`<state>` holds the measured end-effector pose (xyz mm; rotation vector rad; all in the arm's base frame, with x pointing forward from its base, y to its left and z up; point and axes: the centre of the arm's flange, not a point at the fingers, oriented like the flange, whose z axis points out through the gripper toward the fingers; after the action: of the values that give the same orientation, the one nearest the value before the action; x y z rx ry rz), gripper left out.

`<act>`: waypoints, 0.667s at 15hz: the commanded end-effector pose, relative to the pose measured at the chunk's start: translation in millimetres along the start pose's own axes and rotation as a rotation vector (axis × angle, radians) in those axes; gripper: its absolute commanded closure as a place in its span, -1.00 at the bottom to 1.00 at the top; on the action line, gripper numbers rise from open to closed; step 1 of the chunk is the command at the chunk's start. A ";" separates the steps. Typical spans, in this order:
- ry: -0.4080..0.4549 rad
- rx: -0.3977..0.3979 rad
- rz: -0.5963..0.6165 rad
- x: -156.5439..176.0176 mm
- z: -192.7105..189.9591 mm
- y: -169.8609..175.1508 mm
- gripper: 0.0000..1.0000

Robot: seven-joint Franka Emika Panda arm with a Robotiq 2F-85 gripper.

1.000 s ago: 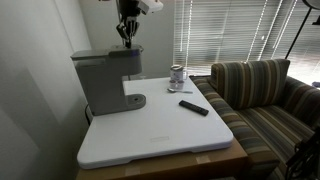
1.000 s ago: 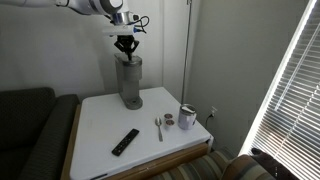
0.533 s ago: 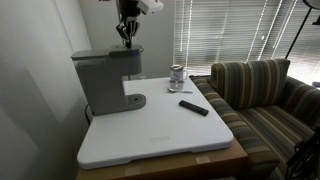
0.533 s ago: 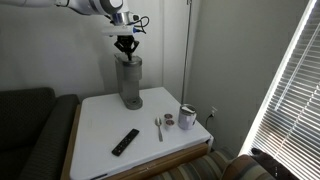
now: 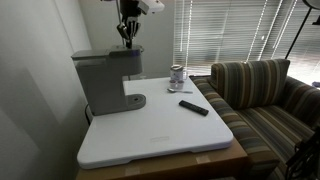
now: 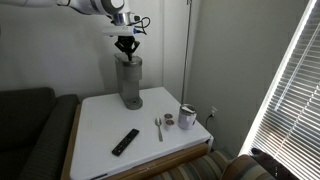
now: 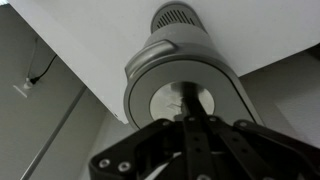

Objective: Press the button atop the coffee maker

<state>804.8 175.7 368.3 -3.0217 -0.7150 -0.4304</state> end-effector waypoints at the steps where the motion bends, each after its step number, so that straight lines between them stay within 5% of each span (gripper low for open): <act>1: -0.073 0.062 0.002 40.8 55.6 22.9 1.00; 10: -0.126 0.083 0.025 38.1 59.0 31.6 1.00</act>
<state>806.1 166.0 367.2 -2.9848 -0.6759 -0.4104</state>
